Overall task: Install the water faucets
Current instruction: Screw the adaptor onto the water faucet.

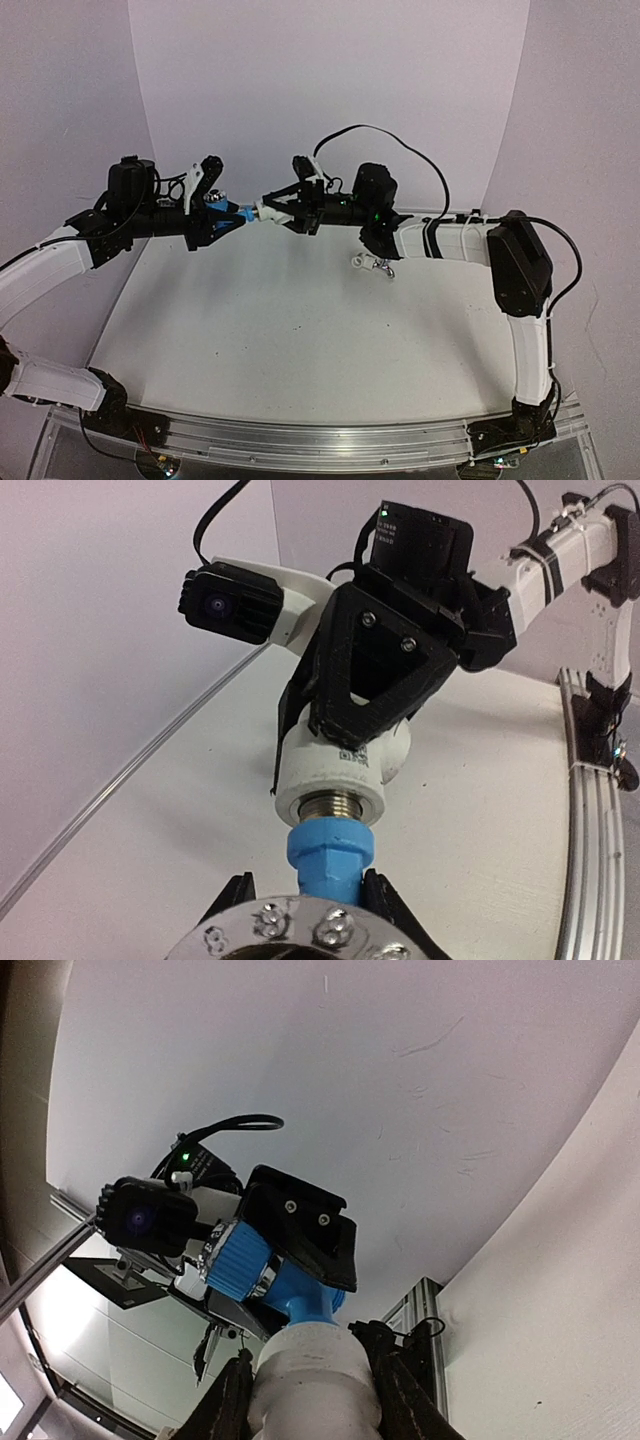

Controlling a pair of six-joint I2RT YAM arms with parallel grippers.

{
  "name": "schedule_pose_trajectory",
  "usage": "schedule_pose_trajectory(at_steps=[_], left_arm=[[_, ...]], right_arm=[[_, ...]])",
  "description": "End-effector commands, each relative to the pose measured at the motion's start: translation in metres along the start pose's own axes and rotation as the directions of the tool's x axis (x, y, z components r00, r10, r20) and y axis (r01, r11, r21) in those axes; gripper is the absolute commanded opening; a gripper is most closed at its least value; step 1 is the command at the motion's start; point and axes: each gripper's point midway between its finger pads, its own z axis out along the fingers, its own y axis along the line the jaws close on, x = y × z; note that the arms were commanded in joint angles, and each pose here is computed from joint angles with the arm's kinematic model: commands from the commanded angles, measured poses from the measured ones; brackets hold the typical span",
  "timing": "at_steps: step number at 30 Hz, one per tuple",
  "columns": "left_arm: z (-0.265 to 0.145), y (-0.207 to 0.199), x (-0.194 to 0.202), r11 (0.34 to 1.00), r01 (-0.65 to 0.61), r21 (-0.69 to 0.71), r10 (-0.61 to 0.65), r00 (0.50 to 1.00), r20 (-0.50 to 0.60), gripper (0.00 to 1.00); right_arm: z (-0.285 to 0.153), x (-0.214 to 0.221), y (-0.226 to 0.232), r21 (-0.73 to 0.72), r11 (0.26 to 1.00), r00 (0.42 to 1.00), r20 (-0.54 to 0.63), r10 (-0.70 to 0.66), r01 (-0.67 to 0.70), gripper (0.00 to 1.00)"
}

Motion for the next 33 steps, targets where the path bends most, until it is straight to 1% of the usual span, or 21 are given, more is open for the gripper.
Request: schedule_pose_trajectory(at_steps=[1, 4, 9, 16, 20, 24, 26, 28, 30, 32, 33], left_arm=[[0.015, -0.029, -0.005, 0.960, -0.263, 0.097, 0.263, 0.965, 0.007, 0.00], [0.014, -0.030, 0.003, 0.941, -0.325, 0.094, 0.327, 0.945, -0.011, 0.00], [0.013, -0.026, 0.008, 0.908, -0.416, 0.049, 0.419, 0.907, -0.051, 0.00], [0.016, -0.020, 0.011, 0.859, -0.512, -0.016, 0.506, 0.853, -0.126, 0.00], [0.020, -0.015, 0.015, 0.793, -0.607, -0.063, 0.583, 0.784, -0.213, 0.00], [0.023, -0.013, 0.021, 0.716, -0.695, -0.071, 0.652, 0.701, -0.288, 0.00], [0.024, -0.014, 0.024, 0.681, -0.729, -0.063, 0.679, 0.662, -0.318, 0.00], [0.025, -0.017, 0.033, 0.639, -0.768, -0.031, 0.710, 0.605, -0.360, 0.00], [0.028, -0.018, 0.045, 0.619, -0.786, 0.004, 0.718, 0.564, -0.408, 0.00], [0.030, -0.023, 0.051, 0.633, -0.774, 0.028, 0.712, 0.568, -0.411, 0.00], [0.030, -0.025, 0.052, 0.651, -0.759, 0.025, 0.700, 0.588, -0.405, 0.00]], right_arm=[[0.039, 0.038, -0.008, 0.012, 0.988, 0.984, -0.085, 0.157, -0.156, 0.00], [0.039, 0.040, -0.014, 0.021, 0.978, 0.974, -0.089, 0.210, -0.209, 0.00], [0.040, 0.042, -0.027, 0.041, 0.956, 0.953, -0.081, 0.292, -0.290, 0.00], [0.044, 0.042, -0.043, 0.067, 0.912, 0.910, -0.063, 0.409, -0.405, 0.00], [0.044, 0.046, -0.052, 0.105, 0.881, 0.882, -0.049, 0.468, -0.462, 0.00], [0.042, 0.049, -0.060, 0.134, 0.848, 0.852, -0.035, 0.522, -0.513, 0.00], [0.041, 0.051, -0.064, 0.148, 0.826, 0.833, -0.028, 0.553, -0.544, 0.00], [0.040, 0.052, -0.066, 0.157, 0.803, 0.812, -0.014, 0.583, -0.574, 0.00], [0.038, 0.054, -0.067, 0.168, 0.784, 0.796, -0.002, 0.606, -0.597, 0.00], [0.036, 0.054, -0.065, 0.171, 0.776, 0.789, 0.007, 0.615, -0.607, 0.00], [0.035, 0.054, -0.064, 0.172, 0.774, 0.787, 0.010, 0.617, -0.609, 0.00]])
